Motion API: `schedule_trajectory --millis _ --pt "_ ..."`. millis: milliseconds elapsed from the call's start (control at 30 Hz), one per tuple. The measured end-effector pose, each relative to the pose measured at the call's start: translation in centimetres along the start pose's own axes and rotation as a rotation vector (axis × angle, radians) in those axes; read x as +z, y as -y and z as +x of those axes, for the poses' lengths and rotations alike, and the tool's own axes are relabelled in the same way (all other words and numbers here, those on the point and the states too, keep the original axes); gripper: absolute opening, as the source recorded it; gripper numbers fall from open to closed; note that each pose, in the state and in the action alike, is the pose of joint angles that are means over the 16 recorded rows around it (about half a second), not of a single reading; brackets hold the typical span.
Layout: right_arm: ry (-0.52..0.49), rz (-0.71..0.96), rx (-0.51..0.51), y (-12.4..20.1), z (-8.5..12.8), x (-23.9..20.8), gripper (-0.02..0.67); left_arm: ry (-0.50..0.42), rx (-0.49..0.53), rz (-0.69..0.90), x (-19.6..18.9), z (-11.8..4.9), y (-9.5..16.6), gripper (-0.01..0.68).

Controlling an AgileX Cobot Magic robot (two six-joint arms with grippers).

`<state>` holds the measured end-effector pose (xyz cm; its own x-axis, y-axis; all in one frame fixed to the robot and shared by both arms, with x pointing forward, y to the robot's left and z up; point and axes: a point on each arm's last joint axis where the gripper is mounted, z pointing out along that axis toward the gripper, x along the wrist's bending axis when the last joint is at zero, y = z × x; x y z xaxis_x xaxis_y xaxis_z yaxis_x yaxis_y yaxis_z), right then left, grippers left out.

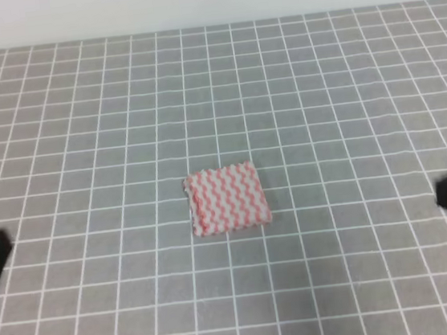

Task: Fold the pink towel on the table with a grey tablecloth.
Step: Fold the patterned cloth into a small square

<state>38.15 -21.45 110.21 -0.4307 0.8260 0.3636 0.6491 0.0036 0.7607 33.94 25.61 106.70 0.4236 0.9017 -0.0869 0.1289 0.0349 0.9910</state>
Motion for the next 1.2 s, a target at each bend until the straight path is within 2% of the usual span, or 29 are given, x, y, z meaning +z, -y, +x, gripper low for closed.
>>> schedule_trajectory --millis 233,400,767,1200 --pt "0.002 -0.093 -0.022 4.2 -0.5 -2.2 -0.015 -0.016 0.055 -0.189 -4.3 -0.4 2.0 -0.004" --pt "0.005 -0.202 -0.066 6.4 -1.0 -3.4 -0.015 -0.019 0.077 -0.239 -5.4 -0.4 4.1 -0.004" --pt "0.061 -0.471 -0.144 9.4 -2.5 -4.2 -0.015 -0.038 0.076 -0.174 -4.8 0.1 8.2 -0.004" --pt "0.128 -0.463 -0.143 11.7 -4.3 -2.4 -0.015 -0.039 0.073 -0.146 -4.5 0.2 9.1 -0.004"
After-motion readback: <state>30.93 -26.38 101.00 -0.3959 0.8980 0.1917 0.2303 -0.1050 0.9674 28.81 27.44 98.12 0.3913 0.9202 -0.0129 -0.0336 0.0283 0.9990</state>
